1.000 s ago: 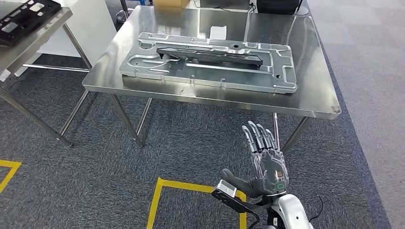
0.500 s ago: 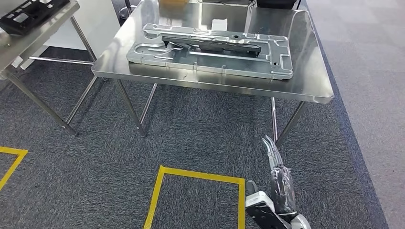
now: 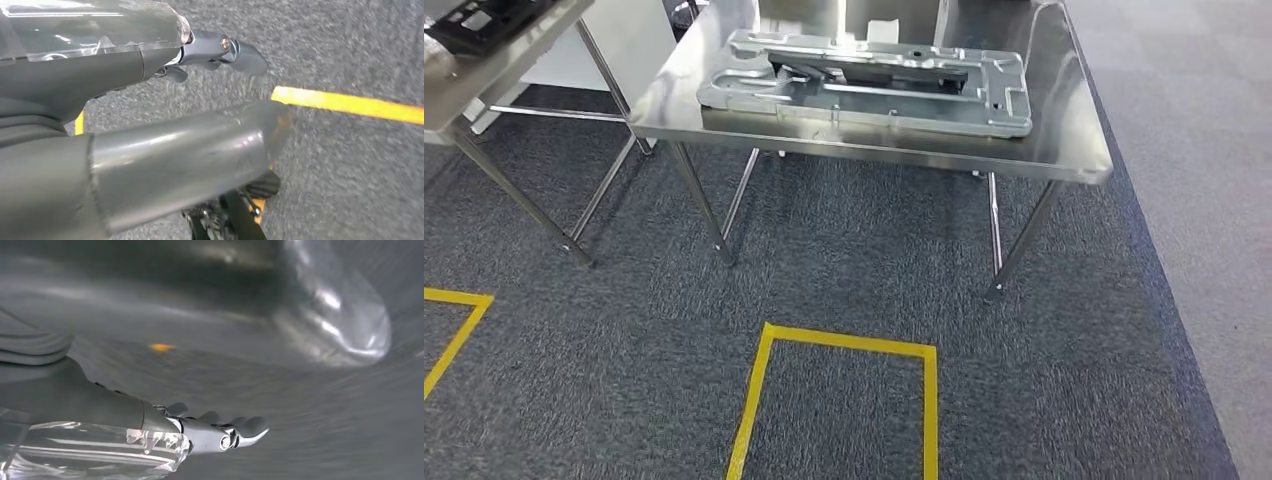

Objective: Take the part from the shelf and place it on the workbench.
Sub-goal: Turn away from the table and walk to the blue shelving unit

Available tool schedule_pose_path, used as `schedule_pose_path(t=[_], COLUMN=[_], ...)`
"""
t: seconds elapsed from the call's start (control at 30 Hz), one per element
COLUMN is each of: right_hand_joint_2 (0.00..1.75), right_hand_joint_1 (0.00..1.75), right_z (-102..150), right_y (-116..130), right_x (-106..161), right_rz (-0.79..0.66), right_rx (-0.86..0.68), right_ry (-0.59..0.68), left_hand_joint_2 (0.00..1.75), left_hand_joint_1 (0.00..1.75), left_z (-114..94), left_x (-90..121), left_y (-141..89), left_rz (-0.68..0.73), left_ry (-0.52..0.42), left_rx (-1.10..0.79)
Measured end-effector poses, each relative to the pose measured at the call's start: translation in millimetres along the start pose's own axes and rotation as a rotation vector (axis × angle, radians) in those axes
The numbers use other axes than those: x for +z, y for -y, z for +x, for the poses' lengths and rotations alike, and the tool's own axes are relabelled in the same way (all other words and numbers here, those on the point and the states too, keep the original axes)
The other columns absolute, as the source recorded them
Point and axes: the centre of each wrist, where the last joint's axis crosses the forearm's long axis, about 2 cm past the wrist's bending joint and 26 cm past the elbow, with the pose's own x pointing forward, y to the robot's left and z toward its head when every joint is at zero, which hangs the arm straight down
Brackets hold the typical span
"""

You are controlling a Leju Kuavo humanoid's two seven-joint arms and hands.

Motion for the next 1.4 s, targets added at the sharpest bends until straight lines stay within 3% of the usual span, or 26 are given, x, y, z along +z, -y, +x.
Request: schedule_pose_path(t=[0.1, 0.2, 0.57, 0.83, 1.0, 1.4], right_hand_joint_2=[0.00, 0.00, 0.00, 0.00, 0.00, 0.00], right_hand_joint_1=[0.00, 0.00, 0.00, 0.00, 0.00, 0.00], right_z=[-24.3, -38.6, -46.7, -50.0, -51.3, -52.9], right_y=[-10.2, -17.7, -36.6, -36.9, -35.3, -37.7], right_x=[11.5, 20.3, 25.0, 25.6, 25.6, 26.5], right_rz=[-0.071, -0.092, -0.042, 0.001, 0.047, 0.170], right_rx=[-0.072, -0.131, -0.208, -0.112, 0.081, 0.347], right_ry=[-0.196, -0.300, -0.380, -0.446, -0.498, -0.540], left_hand_joint_2=[0.00, 0.00, 0.00, 0.00, 0.00, 0.00], left_hand_joint_1=[0.00, 0.00, 0.00, 0.00, 0.00, 0.00], left_z=[1.5, 0.2, 1.7, 2.6, 5.9, 6.9], left_x=[-0.5, 0.1, -0.6, -0.9, -2.3, -2.8], left_y=[0.6, 1.1, -0.4, 0.1, 0.9, -1.6], left_rz=[0.009, 0.012, 0.024, 0.026, 0.025, 0.031], left_ry=[0.002, -0.001, 0.001, -0.008, -0.009, -0.024], left_rx=[0.011, 0.017, 0.028, 0.029, 0.029, 0.014])
